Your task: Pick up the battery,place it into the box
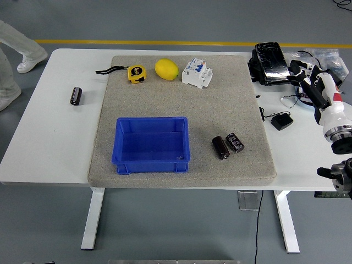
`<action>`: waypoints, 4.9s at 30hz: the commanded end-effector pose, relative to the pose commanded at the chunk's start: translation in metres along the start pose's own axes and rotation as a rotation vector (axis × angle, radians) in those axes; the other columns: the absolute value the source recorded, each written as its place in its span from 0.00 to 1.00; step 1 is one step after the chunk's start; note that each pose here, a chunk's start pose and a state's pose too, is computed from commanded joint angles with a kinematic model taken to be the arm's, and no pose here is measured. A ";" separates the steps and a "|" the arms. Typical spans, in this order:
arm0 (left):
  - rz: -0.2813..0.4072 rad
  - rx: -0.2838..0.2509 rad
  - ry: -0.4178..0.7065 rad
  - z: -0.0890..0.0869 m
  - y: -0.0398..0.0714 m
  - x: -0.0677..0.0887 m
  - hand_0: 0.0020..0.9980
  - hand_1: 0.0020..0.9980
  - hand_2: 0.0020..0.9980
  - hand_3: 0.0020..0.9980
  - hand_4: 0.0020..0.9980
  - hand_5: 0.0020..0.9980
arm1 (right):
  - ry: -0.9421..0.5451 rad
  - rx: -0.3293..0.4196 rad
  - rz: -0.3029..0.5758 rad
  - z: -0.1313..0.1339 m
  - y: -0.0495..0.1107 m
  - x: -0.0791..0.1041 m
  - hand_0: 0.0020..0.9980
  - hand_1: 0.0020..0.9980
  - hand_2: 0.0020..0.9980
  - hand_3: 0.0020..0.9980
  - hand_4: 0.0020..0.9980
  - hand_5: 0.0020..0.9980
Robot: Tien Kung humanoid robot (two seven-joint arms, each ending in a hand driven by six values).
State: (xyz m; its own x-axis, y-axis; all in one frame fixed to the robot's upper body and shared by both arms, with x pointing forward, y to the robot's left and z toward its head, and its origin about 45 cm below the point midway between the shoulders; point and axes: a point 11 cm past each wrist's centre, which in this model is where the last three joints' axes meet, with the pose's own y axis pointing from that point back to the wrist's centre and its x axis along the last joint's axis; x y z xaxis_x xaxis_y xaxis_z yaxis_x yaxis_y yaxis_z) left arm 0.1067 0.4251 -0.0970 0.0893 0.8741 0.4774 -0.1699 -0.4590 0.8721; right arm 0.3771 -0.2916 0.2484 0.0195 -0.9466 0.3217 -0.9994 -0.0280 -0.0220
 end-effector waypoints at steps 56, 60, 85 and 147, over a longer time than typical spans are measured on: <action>0.006 -0.018 0.009 0.013 0.000 0.007 0.70 0.68 0.73 0.59 0.61 0.48 | 1.515 0.475 -0.660 -0.017 -0.010 -0.130 0.02 0.20 0.75 0.82 1.00 0.47; 0.007 -0.017 0.010 0.012 0.000 0.007 0.70 0.68 0.73 0.59 0.61 0.48 | 1.527 0.459 -0.669 -0.013 -0.011 -0.129 0.00 0.13 0.72 0.81 1.00 0.47; 0.001 -0.013 0.003 0.011 0.000 0.006 0.70 0.68 0.73 0.59 0.61 0.48 | 1.554 0.454 -0.760 0.006 -0.007 -0.141 0.00 0.11 0.72 0.81 1.00 0.41; -0.012 -0.019 -0.001 0.014 0.001 0.004 0.70 0.68 0.73 0.59 0.61 0.48 | 1.575 0.432 -0.774 0.028 -0.015 -0.158 0.00 0.09 0.51 0.57 1.00 0.32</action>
State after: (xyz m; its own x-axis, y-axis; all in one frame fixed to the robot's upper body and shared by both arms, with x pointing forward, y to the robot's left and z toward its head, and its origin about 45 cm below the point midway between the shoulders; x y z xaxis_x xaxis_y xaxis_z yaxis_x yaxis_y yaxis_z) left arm 0.1207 0.4258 -0.0931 0.0925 0.8795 0.4668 -0.1873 -0.4451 0.8757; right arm 0.3900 -0.1504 0.1709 0.1268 0.4721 0.8724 -0.6961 -0.5842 0.4173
